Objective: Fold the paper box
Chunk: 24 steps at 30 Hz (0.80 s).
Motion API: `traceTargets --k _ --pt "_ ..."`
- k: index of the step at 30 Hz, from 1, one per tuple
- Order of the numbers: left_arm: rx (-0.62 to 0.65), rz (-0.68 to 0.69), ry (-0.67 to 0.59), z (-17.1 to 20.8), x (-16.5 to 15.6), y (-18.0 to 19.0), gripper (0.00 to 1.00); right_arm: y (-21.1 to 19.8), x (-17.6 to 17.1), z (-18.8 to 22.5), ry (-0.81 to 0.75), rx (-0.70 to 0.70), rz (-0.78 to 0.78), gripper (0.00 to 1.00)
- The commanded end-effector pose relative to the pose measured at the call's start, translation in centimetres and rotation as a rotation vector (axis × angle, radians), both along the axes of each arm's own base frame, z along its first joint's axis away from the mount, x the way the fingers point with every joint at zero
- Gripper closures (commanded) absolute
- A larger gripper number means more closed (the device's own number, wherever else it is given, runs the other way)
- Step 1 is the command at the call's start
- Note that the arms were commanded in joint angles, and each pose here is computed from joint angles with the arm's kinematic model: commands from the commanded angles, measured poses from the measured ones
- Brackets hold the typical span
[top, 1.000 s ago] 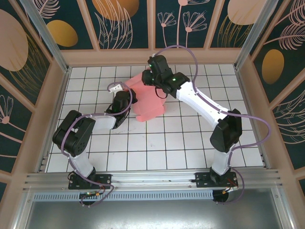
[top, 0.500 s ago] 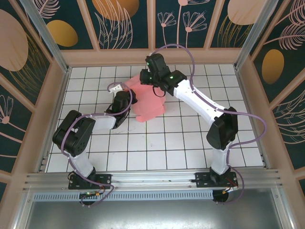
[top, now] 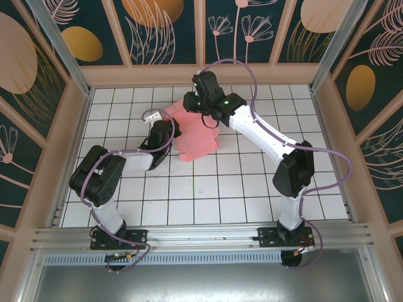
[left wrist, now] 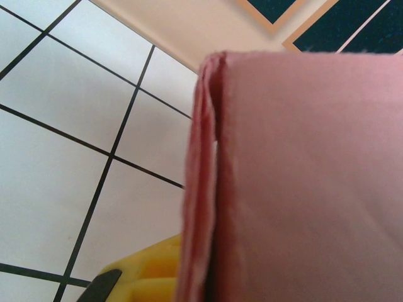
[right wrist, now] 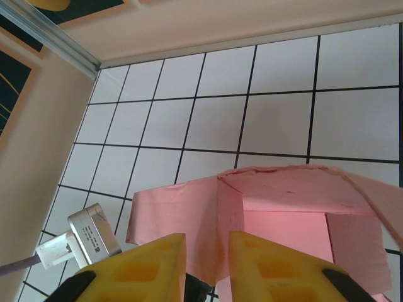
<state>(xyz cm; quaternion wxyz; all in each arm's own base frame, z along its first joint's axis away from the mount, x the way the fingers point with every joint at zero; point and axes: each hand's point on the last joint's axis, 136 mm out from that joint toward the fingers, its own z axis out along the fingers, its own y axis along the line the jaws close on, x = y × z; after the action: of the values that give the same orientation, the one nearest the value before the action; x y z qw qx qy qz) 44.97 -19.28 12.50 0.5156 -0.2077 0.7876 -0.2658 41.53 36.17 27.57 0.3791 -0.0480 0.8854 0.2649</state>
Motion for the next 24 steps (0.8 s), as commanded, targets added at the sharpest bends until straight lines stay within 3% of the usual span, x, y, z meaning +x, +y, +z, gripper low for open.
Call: traceTargets --k 1,5,10,17,24 --pt "-0.011 -0.012 -0.041 1.6 0.1 -0.2 1.0 -0.3 -0.9 3.7 -0.089 0.049 0.022 0.67" --pt "-0.007 -0.021 -0.038 1.5 0.0 -0.4 1.0 -1.3 -2.1 5.8 -0.175 0.064 0.042 0.54" --pt "-0.002 -0.038 -0.032 1.4 0.1 -0.7 1.0 -3.6 -3.6 7.8 -0.296 0.056 0.063 0.52" --pt "0.0 -0.064 -0.013 1.8 0.3 -1.3 1.0 -4.9 -4.9 5.9 -0.377 -0.053 0.142 0.55" --pt "-0.008 -0.091 0.051 1.5 0.5 -2.1 1.0 -2.8 -6.2 2.8 -0.345 -0.006 0.252 0.62"
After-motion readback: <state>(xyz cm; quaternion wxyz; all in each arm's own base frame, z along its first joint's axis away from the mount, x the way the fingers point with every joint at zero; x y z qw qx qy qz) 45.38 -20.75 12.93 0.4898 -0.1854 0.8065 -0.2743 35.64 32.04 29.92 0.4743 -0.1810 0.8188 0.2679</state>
